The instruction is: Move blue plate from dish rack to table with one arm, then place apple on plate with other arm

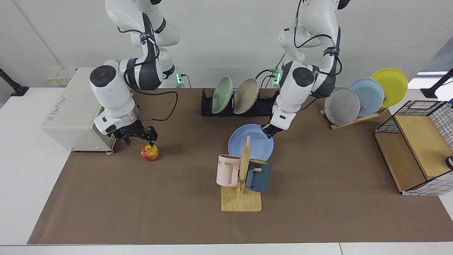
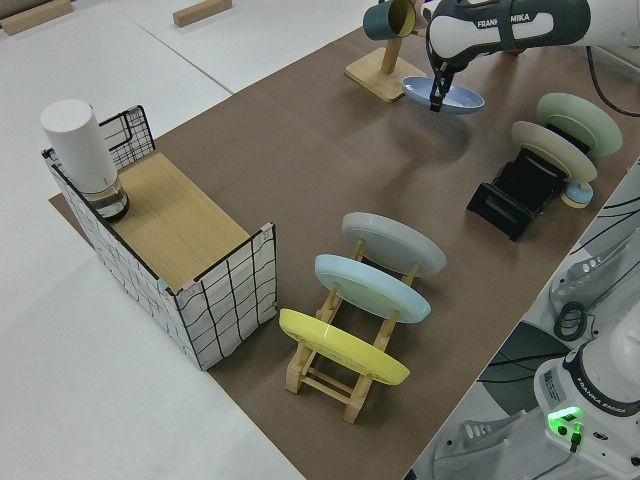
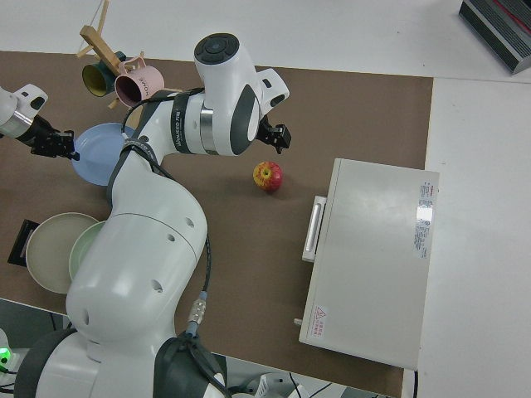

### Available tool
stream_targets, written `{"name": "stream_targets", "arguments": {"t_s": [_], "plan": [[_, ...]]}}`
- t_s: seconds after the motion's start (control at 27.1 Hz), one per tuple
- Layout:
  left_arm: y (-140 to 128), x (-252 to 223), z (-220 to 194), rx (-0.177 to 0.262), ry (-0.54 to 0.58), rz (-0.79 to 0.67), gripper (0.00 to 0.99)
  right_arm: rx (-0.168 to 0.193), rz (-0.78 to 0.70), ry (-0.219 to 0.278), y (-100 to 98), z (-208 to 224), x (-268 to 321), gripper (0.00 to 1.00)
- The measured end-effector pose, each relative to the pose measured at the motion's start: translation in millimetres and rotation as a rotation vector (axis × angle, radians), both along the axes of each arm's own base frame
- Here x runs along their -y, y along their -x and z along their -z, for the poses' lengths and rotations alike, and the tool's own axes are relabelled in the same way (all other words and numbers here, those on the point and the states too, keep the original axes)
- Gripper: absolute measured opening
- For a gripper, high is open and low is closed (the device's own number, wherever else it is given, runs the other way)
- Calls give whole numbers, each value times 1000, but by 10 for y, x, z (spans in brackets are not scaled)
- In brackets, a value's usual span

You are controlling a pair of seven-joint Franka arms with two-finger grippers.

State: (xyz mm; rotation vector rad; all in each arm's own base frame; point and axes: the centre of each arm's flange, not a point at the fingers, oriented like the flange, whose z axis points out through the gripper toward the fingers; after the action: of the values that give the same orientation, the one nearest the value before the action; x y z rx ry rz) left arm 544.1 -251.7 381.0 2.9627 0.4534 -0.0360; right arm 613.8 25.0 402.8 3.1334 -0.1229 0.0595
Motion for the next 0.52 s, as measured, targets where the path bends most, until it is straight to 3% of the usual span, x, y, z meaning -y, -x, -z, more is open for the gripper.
{"name": "stream_targets", "arguments": {"t_s": [0.33,0.52], "plan": [[252,321,159,-25,-11,51,40,-52,-5,9,80,669,-27,1000],[324,356,239,-33,-16,62,40,-38,-5,14,53,1001,-26,1000]]}}
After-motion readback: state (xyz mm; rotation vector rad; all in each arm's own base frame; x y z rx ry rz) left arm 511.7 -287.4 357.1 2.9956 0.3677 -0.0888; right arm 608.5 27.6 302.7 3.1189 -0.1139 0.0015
